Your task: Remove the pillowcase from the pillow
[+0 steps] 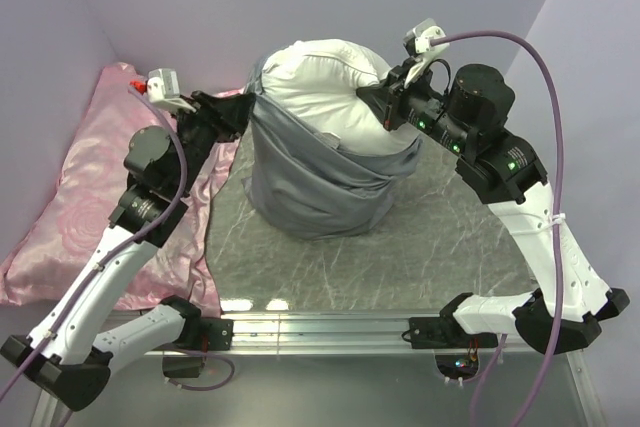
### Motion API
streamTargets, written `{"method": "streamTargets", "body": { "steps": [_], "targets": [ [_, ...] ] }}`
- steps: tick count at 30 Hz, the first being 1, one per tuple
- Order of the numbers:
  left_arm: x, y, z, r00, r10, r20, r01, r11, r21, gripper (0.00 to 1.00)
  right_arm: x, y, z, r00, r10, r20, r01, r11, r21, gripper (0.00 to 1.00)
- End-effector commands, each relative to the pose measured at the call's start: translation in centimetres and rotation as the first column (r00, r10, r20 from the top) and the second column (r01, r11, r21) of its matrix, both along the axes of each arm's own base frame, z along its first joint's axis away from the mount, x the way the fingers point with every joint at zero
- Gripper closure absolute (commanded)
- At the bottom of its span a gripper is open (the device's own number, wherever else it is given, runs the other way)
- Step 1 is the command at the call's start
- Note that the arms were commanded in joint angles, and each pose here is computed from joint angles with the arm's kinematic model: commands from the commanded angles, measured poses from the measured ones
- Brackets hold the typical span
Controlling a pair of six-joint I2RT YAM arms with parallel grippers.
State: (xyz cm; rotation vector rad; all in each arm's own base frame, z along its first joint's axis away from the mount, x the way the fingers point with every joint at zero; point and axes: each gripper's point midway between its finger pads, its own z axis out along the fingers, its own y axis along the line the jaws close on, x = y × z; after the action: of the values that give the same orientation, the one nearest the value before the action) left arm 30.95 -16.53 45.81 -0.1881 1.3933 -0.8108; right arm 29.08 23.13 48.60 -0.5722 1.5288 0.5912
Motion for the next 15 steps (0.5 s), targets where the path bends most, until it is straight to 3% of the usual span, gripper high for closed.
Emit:
{"method": "streamTargets", "body": {
  "steps": [1,2,7,15],
  "targets": [
    [-1.4,-0.6,1.0,0.993,-0.102,0.062,0.106,0.993,-0.059,0.68,0.6,-0.9,-2.4,0.996,-0.043,-0.075,0.040,0.998,-0.037,1.00],
    [-1.4,-0.5,0.4,0.994,-0.100,0.046,0.103,0.993,-0.062,0.80,0.7,-1.0,-2.5,0.994,-0.054,-0.096,0.052,0.998,-0.024,1.00],
    [-0.4,0.4,-2.0,0.998,-0.040,-0.039,0.038,0.998,-0.052,0.99,1.8,-2.0,-2.1,0.986,-0.113,-0.126,0.115,0.993,0.013,1.00],
    [3.1,2.9,-8.1,0.972,0.078,-0.220,-0.093,0.994,-0.059,1.00,1.5,-3.8,-0.5,0.988,-0.120,-0.101,0.131,0.985,0.113,1.00]
  ]
}}
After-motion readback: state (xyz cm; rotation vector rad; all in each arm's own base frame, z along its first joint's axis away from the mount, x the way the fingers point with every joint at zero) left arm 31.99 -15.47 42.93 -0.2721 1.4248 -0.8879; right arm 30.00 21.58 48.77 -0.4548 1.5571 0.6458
